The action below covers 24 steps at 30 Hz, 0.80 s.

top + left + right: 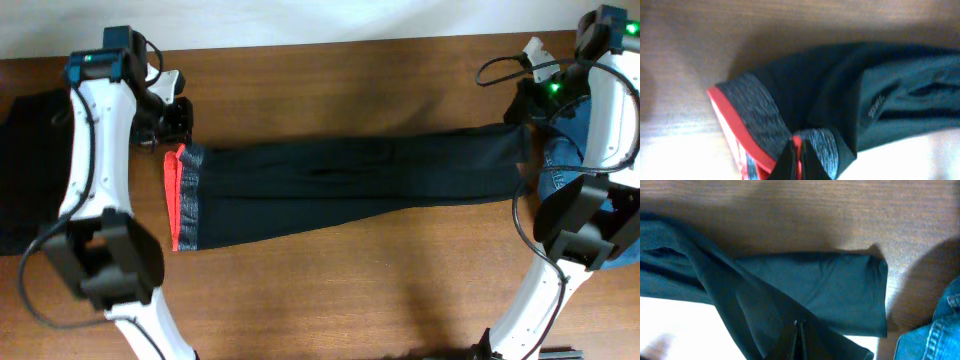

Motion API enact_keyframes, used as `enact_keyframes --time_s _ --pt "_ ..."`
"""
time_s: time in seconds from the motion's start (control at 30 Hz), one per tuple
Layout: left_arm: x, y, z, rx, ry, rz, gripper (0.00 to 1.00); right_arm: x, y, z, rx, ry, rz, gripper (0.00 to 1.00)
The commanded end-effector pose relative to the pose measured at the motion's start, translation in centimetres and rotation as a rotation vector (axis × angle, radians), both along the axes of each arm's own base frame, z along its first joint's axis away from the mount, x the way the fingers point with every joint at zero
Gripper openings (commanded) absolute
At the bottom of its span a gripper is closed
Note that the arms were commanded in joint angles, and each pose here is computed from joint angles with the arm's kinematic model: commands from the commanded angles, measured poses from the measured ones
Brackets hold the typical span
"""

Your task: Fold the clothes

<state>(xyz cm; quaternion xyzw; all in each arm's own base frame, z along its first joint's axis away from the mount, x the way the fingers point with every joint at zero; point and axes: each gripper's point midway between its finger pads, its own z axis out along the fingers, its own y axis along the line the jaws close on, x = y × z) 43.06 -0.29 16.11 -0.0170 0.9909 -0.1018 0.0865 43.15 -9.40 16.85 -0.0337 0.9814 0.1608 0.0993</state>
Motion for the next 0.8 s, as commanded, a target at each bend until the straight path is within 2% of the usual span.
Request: enact_keyframes --time_s 0.0,0.3,0.77 --pt "-1.9 0.0 3.6 0.004 -0.108 0.044 0.01 -0.7 -0.3 0.9 -0.005 -0.002 -0.018 0.04" --pt "-5.8 -0.3 -2.6 -0.008 -0.062 0.065 0.01 -1.8 0.1 0.9 0.015 0.051 -0.035 0.04" --pt "-6.7 -0.4 -4.6 -0.007 -0.027 0.069 0.01 -3.1 0.4 3.2 0.002 0.036 -0.041 0.04"
